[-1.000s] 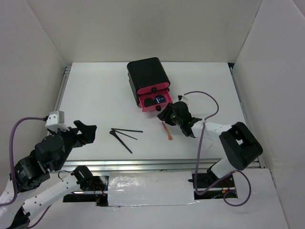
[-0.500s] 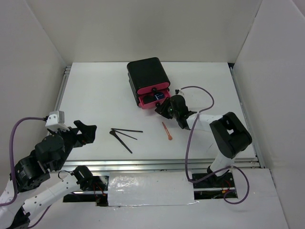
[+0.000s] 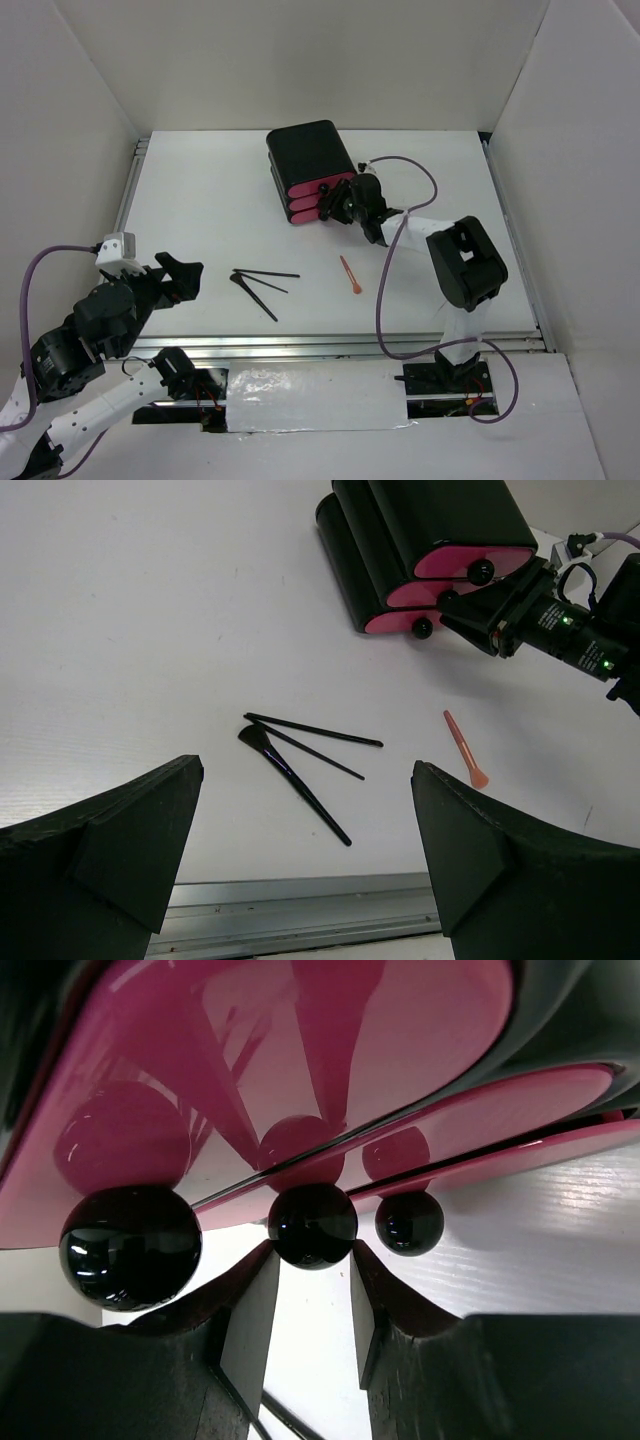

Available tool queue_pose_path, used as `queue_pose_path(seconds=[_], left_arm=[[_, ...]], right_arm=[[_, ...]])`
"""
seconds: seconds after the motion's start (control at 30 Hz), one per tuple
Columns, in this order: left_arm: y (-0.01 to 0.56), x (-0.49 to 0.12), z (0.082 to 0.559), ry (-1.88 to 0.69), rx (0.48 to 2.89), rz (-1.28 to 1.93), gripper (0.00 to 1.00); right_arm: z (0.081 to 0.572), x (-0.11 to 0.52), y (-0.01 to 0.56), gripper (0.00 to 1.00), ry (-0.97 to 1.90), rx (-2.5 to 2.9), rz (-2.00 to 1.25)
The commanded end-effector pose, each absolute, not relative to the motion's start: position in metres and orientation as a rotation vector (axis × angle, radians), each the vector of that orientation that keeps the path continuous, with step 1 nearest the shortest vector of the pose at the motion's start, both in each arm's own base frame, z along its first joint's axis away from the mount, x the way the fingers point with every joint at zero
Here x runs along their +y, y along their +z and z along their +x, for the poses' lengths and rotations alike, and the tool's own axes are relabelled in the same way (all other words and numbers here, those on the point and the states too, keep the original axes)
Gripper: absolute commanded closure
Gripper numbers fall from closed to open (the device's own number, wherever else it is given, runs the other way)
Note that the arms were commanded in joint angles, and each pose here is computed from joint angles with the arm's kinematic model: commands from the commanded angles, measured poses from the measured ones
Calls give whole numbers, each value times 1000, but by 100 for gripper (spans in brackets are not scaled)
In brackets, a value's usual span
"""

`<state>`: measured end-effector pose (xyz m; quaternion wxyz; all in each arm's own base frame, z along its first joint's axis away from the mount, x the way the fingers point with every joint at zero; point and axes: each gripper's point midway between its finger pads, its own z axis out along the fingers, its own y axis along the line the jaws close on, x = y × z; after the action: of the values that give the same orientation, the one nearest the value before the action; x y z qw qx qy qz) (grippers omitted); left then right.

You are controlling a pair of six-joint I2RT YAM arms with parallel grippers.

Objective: Organize the makeup

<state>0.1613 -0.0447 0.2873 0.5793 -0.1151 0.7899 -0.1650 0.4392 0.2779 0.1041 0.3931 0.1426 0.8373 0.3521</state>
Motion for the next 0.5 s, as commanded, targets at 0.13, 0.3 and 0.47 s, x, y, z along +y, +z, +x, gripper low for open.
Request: queue_pose_path(seconds=[0.13, 0.3, 0.47], left_arm=[[294, -48, 164, -405, 1823, -262, 1], [294, -48, 164, -403, 1822, -261, 0], [296, -49, 163, -413, 1816, -256, 1]], right_arm=[[467, 281, 125, 58, 895, 2059, 313], [450, 276, 140, 56, 959, 2000, 331], [405, 256, 162, 41, 1071, 1874, 358]])
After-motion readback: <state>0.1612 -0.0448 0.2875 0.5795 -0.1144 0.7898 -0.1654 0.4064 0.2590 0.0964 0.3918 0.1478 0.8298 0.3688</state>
